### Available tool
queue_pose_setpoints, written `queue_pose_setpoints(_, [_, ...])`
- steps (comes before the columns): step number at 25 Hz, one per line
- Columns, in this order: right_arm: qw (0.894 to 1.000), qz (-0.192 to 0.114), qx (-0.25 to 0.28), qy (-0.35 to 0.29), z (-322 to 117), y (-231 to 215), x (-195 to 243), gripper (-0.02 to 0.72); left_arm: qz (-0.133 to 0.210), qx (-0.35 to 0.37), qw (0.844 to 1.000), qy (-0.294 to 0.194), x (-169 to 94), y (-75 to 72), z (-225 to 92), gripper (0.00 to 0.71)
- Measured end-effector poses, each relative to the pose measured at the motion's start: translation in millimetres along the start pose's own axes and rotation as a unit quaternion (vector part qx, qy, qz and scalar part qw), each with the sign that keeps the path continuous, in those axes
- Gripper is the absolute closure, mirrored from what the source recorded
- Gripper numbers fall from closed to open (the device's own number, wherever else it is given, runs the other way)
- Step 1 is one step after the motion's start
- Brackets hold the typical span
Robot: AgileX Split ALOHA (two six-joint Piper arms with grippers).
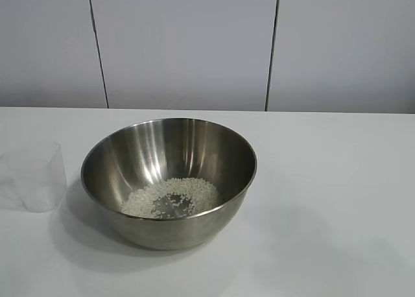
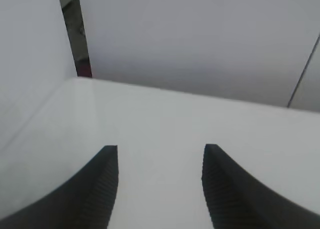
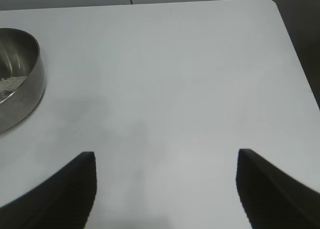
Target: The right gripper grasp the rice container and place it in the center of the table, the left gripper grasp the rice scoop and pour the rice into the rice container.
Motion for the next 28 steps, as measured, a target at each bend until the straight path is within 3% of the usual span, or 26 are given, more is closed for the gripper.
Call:
queue_pose_setpoints(2, [1.000,0.000,0.000,0.000,0.0,0.0,0.0,0.168,-0.018,0.013,0.999,-0.030,-17.5,-11.8,40.3,0.332])
queue_pose_setpoints(5, [1.000,0.000,0.000,0.000,0.0,0.0,0.0,0.168,-0.040,0.032,0.994,-0.093,-63.9,-37.4,105.6,0.332])
queue_pose_setpoints(7, [1.000,0.000,0.000,0.000,0.0,0.0,0.0,0.168,-0.053,0.041,0.991,-0.116,-94.1,-57.9,133.3,0.331])
queue_pose_setpoints(9, [1.000,0.000,0.000,0.000,0.0,0.0,0.0,0.168,-0.057,0.046,0.989,-0.129,-118.3,-75.7,149.7,0.331])
queue_pose_setpoints(14, [1.000,0.000,0.000,0.000,0.0,0.0,0.0,0.168,-0.034,0.025,0.984,-0.171,-180.7,-98.3,173.5,0.331])
queue_pose_setpoints(16, [1.000,0.000,0.000,-0.001,0.2,0.0,0.0,0.168,-0.043,0.002,0.977,-0.206,-212.9,-108.3,185.3,0.331])
queue_pose_setpoints(19, [1.000,0.000,0.000,0.000,0.0,0.0,0.0,0.168,-0.049,-0.034,0.970,-0.237,-253.7,-110.9,188.1,0.329])
queue_pose_setpoints(23, [1.000,0.000,0.000,0.000,0.0,0.0,0.0,0.168,-0.029,-0.066,0.968,-0.239,-293.9,-94.4,167.8,0.330])
queue_pose_setpoints(26, [1.000,0.000,0.000,0.000,0.0,0.0,0.0,0.168,-0.011,-0.076,0.980,-0.183,-305.8,-80.5,132.1,0.330])
queue_pose_setpoints(28, [1.000,0.000,0.000,0.000,0.0,0.0,0.0,0.168,-0.012,-0.052,0.993,-0.107,-305.6,-80.9,97.9,0.330])
Point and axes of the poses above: a point on each arm's last joint axis where the gripper is mounted, x pointing out along that axis toward the gripper, y along the wrist's bending axis when the last joint is at zero, z = x × y, the point moved 10 cm from there along x, pointing out along that axis toward the gripper, and after that the axes turned 1 degree about x, right-handed, at the moved point
